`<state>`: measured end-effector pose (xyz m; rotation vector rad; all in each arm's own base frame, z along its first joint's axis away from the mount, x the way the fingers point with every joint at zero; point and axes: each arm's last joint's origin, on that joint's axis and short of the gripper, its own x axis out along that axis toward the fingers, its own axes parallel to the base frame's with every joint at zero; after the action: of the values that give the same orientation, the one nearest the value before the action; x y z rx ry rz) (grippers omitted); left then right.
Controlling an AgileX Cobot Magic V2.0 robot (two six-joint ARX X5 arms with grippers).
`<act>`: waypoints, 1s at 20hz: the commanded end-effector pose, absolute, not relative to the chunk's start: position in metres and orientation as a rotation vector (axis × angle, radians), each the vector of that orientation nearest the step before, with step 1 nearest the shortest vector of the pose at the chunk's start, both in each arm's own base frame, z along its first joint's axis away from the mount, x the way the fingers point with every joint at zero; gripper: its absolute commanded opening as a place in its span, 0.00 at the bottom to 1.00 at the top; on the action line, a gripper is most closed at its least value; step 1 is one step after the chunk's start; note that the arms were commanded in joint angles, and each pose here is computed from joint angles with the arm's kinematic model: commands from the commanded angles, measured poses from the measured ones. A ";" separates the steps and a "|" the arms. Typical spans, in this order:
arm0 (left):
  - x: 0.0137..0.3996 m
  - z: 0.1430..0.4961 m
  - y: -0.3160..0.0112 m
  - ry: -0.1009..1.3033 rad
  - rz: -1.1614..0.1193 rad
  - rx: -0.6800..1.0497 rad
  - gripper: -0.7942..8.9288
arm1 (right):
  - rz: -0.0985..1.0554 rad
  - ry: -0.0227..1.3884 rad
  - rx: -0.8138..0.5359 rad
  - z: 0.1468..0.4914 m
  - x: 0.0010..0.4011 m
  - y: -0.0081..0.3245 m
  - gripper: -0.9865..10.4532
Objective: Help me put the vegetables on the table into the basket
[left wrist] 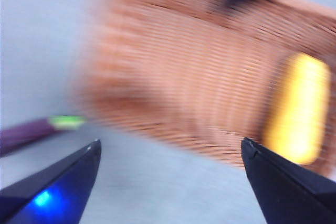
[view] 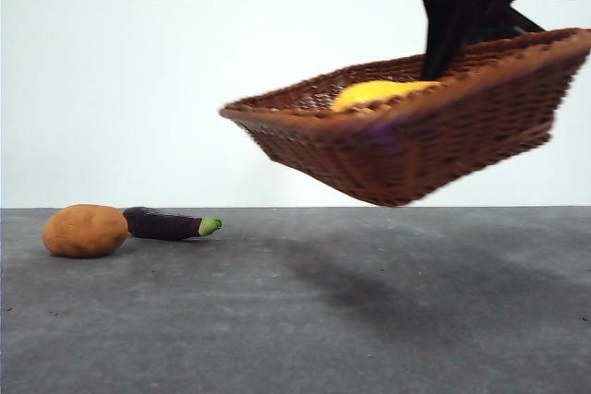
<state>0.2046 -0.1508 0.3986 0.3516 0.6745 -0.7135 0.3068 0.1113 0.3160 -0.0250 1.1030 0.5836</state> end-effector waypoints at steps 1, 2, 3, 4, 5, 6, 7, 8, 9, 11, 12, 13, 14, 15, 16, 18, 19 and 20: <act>0.212 0.404 -0.124 0.649 -0.656 0.460 0.55 | 0.628 1.101 -0.023 0.316 0.307 0.107 0.08; 0.216 0.401 -0.108 0.663 -0.655 0.586 0.55 | 0.655 1.099 -0.010 0.316 0.308 0.103 0.08; 0.222 0.397 -0.094 0.691 -0.643 0.660 0.55 | 0.681 1.091 0.002 0.318 0.307 0.101 0.08; 0.231 0.395 -0.082 0.706 -0.612 0.682 0.55 | 0.706 1.076 0.007 0.320 0.307 0.099 0.08; 0.240 0.392 -0.073 0.715 -0.580 0.676 0.55 | 0.718 1.058 0.011 0.324 0.305 0.098 0.08; 0.250 0.389 -0.063 0.728 -0.545 0.673 0.55 | 0.722 1.036 0.015 0.327 0.305 0.096 0.08; 0.259 0.383 -0.055 0.752 -0.526 0.679 0.55 | 0.726 1.015 0.015 0.331 0.304 0.093 0.08; 0.270 0.375 -0.048 0.781 -0.535 0.659 0.56 | 0.734 0.990 0.024 0.334 0.303 0.090 0.08; 0.281 0.366 -0.043 0.804 -0.573 0.615 0.56 | 0.751 0.960 0.033 0.338 0.303 0.087 0.08; 0.306 0.341 -0.038 0.881 -0.596 0.576 0.56 | 0.784 0.917 0.063 0.344 0.303 0.079 0.08; 0.318 0.328 -0.037 0.916 -0.600 0.567 0.56 | 0.790 0.906 0.067 0.346 0.302 0.075 0.08; 0.329 0.316 -0.034 0.938 -0.592 0.555 0.56 | 0.787 0.902 0.071 0.346 0.303 0.071 0.08; 0.340 0.305 -0.032 0.957 -0.573 0.520 0.57 | 0.780 0.900 0.072 0.345 0.304 0.067 0.08; 0.350 0.294 -0.033 0.977 -0.552 0.480 0.57 | 0.774 0.899 0.074 0.345 0.304 0.065 0.08; 0.358 0.285 -0.034 1.002 -0.509 0.403 0.57 | 0.771 0.897 0.076 0.346 0.305 0.064 0.08; 0.367 0.269 -0.032 1.109 -0.258 0.119 0.57 | 0.772 0.892 0.074 0.346 0.305 0.064 0.08; 0.368 0.264 -0.032 1.149 -0.183 0.001 0.57 | 0.772 0.889 0.074 0.346 0.305 0.064 0.08; 0.369 0.261 -0.032 1.167 -0.131 -0.083 0.57 | 0.774 0.887 0.073 0.346 0.305 0.065 0.08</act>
<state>0.3687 -0.0327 0.2649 0.0698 1.1410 -0.2311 0.3072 0.0636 0.3416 0.0738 0.9150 0.7508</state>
